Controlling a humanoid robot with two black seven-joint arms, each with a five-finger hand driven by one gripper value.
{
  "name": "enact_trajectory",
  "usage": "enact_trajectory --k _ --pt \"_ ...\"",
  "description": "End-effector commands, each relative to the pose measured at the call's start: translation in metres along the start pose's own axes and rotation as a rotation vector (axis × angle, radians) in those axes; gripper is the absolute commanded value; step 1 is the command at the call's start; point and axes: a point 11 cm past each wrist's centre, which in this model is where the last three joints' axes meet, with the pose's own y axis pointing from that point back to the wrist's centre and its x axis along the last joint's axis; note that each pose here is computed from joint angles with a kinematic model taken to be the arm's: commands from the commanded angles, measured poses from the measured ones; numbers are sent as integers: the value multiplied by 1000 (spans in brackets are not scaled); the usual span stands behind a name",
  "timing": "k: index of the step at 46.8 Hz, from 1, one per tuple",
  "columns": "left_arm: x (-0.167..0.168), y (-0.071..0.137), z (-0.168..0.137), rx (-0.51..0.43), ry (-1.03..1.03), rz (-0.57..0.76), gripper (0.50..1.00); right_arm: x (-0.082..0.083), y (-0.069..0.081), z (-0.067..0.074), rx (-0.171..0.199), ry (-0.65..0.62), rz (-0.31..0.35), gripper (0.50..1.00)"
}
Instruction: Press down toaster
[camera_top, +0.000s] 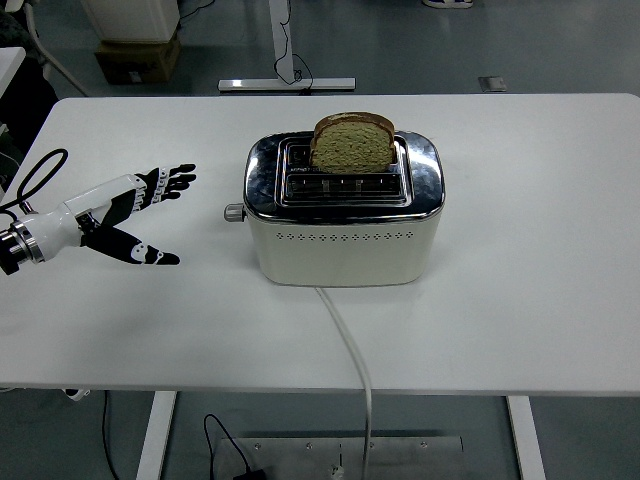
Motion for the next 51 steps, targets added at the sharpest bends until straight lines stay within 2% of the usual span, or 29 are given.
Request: enact_trajectory --k 1,10,22,51 --pt "-2 0 0 7 -37 -20 1000 0 0 0 0 0 0 998" --pt "-2 4 -3 44 -168 -46 1000 0 0 0 0 0 0 998" --pt "-11 1 6 28 -303 -71 1000 0 0 0 0 1 0 998" --pt "-24 -9 5 24 -337 -106 1000 0 0 -1 1 0 0 998"
